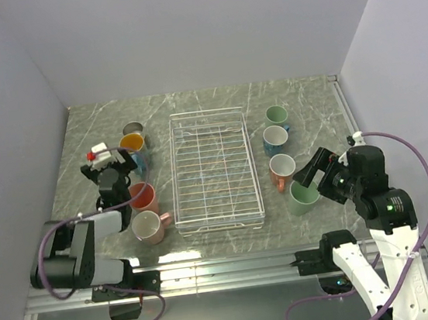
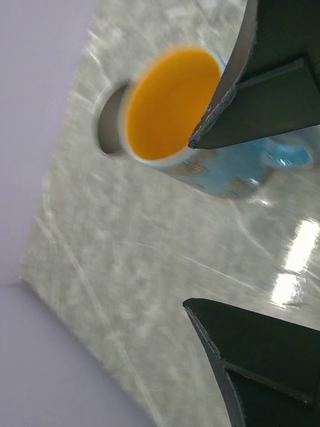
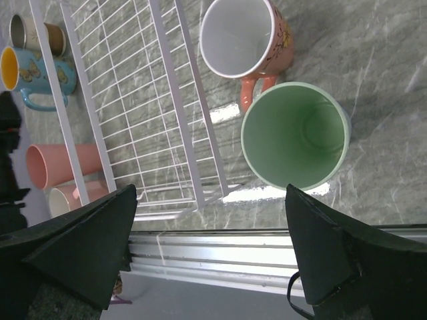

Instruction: Load the cups into the dish rack

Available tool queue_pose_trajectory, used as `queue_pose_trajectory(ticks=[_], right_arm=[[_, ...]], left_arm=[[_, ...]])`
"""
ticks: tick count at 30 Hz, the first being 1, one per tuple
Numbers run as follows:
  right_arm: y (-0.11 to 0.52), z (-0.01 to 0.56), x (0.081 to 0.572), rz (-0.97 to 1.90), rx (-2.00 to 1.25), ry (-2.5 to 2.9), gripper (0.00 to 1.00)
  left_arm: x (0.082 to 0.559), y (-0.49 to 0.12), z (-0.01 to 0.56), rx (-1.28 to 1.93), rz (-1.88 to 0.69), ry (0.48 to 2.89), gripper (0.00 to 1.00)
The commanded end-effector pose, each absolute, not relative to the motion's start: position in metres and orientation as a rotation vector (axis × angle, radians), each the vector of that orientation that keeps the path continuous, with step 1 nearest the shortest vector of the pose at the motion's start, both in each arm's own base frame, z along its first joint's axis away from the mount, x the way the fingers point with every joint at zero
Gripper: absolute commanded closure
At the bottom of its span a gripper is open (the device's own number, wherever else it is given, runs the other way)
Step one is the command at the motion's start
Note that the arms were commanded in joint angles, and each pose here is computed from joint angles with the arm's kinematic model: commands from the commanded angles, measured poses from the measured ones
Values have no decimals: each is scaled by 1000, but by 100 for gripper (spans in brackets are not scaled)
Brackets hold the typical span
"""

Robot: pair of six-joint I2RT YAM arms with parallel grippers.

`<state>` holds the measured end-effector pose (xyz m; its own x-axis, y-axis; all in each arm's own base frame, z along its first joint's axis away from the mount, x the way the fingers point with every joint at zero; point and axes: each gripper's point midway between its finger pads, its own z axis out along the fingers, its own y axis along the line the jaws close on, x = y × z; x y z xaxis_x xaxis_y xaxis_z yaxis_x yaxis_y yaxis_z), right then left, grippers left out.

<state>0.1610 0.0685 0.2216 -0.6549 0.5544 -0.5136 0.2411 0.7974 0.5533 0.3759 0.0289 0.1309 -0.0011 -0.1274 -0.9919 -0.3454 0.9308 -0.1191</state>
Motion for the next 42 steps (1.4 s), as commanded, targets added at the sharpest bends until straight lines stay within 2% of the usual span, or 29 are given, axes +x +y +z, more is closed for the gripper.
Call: queue_pose_trajectory(ticks=[1, 8, 11, 13, 16, 21, 23, 24, 28, 31, 38, 42], right_arm=[[66, 228, 162, 564, 564, 2259, 2], [65, 209, 165, 545, 583, 2304, 2], [66, 201, 170, 546, 592, 2316, 2], [64, 195, 173, 524, 609, 2342, 2], [54, 183, 175, 434, 653, 2393, 4], [11, 181, 176, 102, 744, 2417, 5], [7, 179, 175, 57, 776, 2441, 8], [7, 177, 175, 53, 791, 2451, 14], [14, 163, 170, 86, 872, 2480, 23], [17, 154, 168, 112, 892, 2482, 27], [26, 125, 165, 146, 950, 2547, 30], [34, 104, 165, 192, 970, 2577, 43]], left_arm=[[380, 22, 181, -316, 153, 1508, 1], [364, 30, 222, -333, 196, 1547, 1], [362, 18, 245, -381, 77, 1550, 1], [358, 8, 246, -417, 5, 1635, 1], [354, -11, 246, -461, -144, 1704, 1], [341, -34, 250, -422, -262, 1761, 0], [333, -42, 255, -404, -292, 1782, 1], [330, -44, 259, -398, -306, 1781, 2], [327, -59, 271, -393, -391, 1790, 3], [330, -75, 278, -366, -451, 1847, 6], [329, -113, 311, -231, -549, 1887, 13], [319, -135, 318, -162, -601, 1906, 16]])
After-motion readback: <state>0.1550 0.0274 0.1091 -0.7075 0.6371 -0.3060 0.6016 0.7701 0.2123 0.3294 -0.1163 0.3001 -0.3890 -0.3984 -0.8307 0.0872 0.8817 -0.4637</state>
